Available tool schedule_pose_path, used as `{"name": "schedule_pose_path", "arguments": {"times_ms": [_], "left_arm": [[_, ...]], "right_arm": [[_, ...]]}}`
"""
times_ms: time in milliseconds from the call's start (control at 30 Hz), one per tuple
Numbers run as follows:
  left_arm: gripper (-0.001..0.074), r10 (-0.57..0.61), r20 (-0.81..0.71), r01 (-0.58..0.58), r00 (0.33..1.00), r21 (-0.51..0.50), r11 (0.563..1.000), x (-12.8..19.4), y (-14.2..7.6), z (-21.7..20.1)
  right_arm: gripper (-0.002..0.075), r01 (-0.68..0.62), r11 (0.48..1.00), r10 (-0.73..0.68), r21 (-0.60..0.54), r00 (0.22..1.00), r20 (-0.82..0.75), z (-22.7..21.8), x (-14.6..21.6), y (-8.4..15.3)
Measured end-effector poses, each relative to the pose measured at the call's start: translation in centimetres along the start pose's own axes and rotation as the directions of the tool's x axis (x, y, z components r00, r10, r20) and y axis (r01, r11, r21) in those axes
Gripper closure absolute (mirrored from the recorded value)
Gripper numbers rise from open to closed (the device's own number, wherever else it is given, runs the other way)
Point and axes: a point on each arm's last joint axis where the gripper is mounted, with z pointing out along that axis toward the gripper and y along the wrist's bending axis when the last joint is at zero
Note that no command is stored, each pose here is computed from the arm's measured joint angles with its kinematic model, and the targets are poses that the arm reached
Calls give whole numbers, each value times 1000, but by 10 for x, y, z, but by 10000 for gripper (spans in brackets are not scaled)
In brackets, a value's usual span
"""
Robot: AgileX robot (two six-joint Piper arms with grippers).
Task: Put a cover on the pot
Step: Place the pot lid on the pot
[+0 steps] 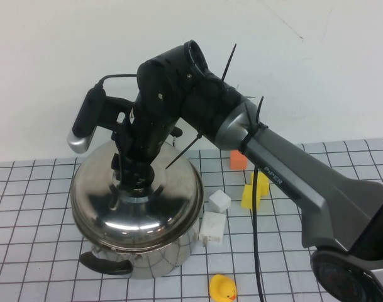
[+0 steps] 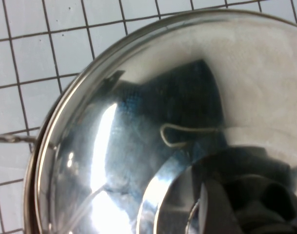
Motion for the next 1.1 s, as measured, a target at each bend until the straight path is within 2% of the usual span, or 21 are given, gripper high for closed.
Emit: {"name": "schedule_pose_path", "arguments": {"times_ms": [333, 1100], "left_arm": [[738, -3, 0, 3, 1000, 0, 1000, 0, 0, 0], [738, -3, 0, 3, 1000, 0, 1000, 0, 0, 0]], "right_arm": [[387, 9, 1000, -9, 29, 1000, -8, -6, 0, -2], [387, -18, 1000, 18, -6, 1000, 5, -1, -1, 1]]}}
